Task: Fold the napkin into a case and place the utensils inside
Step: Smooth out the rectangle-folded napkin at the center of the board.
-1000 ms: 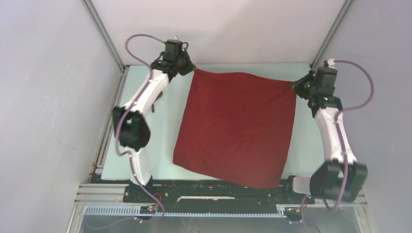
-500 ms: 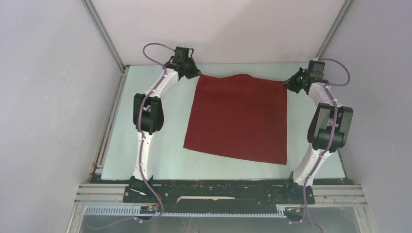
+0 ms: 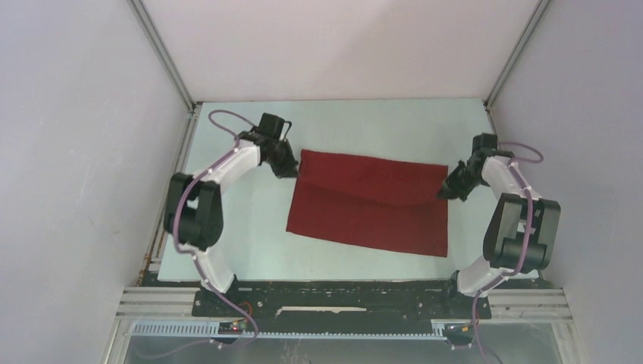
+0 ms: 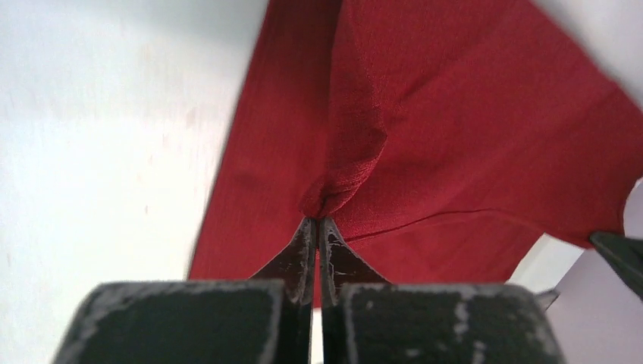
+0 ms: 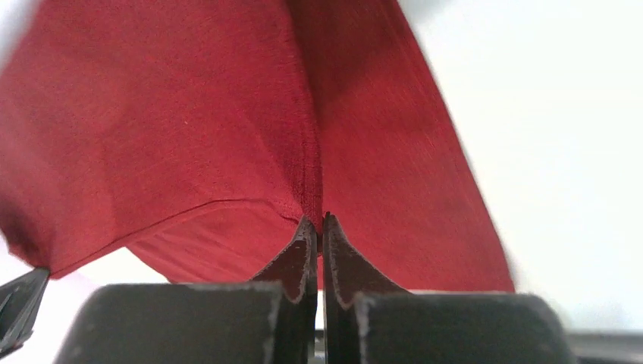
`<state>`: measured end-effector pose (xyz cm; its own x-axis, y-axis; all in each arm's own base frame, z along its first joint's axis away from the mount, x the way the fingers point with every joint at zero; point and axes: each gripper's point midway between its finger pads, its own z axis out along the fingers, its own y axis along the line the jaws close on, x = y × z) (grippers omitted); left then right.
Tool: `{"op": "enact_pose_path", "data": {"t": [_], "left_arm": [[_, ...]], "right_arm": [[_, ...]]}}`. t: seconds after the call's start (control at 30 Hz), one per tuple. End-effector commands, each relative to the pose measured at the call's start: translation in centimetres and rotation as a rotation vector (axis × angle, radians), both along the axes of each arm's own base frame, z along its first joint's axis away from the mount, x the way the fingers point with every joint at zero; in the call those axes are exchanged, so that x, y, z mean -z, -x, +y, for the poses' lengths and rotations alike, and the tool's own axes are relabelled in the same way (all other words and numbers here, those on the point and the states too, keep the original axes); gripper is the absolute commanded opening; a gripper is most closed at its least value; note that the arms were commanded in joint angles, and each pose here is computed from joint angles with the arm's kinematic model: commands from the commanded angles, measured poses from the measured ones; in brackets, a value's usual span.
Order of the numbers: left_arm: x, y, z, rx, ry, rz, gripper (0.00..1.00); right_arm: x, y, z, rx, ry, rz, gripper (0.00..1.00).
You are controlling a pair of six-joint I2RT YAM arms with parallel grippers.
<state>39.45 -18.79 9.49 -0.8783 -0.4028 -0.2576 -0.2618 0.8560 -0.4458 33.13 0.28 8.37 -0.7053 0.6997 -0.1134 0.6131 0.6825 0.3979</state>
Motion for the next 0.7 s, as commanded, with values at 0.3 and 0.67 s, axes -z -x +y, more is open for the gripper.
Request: {"op": "enact_pose_path", "data": {"t": [0.3,0.67], "left_arm": [[4.7,13.1,0.8,0.079,-0.05,0.122,0.0],[5.6,14.4,2.3,0.078,-0.11,0.14,0.0]], "right_arm": [[2.5,11.4,-0.1,0.095,0.076,0.187,0.0],[2.9,13.7,-1.6,0.191,0.133,0.264,0.0]]}}
